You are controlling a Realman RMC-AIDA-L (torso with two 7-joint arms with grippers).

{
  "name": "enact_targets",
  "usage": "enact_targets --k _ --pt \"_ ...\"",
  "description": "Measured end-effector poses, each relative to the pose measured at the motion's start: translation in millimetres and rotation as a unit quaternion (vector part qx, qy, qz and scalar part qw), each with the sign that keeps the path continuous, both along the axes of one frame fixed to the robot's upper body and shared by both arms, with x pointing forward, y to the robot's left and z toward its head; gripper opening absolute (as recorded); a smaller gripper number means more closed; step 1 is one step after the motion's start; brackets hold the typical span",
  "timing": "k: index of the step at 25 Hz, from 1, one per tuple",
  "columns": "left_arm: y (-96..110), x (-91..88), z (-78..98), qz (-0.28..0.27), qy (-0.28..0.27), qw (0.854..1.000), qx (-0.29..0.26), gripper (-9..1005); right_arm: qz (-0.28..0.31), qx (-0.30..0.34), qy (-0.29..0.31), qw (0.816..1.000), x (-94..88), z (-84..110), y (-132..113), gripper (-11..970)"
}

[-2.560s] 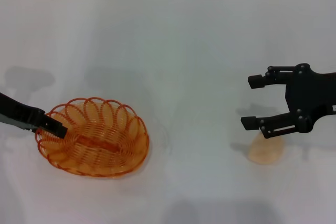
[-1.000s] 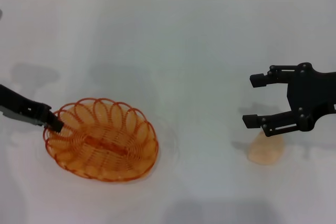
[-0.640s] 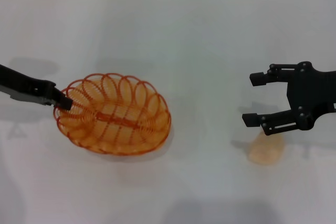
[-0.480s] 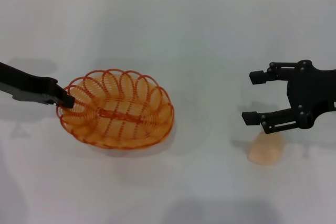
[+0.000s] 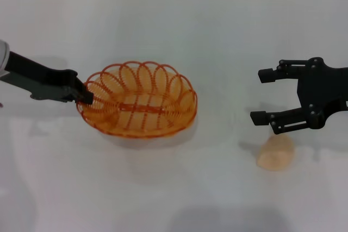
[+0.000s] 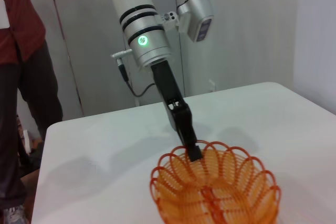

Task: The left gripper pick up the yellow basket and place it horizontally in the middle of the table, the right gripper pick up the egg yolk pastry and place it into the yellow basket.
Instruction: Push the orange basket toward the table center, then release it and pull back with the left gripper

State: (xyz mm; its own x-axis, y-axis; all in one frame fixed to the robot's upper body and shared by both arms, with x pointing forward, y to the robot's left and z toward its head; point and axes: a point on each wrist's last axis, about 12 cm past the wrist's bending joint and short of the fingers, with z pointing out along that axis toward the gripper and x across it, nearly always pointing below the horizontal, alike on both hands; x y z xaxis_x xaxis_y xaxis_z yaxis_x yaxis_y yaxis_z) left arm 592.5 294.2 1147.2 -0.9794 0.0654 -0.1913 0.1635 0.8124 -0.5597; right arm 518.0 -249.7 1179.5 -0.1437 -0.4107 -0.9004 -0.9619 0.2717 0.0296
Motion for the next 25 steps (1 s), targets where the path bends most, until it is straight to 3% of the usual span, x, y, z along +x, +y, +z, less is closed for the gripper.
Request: enact_targets --k 25 --pt "-46 23.6 -23.4 0.01 -0.005 1.0 -0.01 114 0.013 0.004 -0.005 1.0 0.7 4.0 5 856"
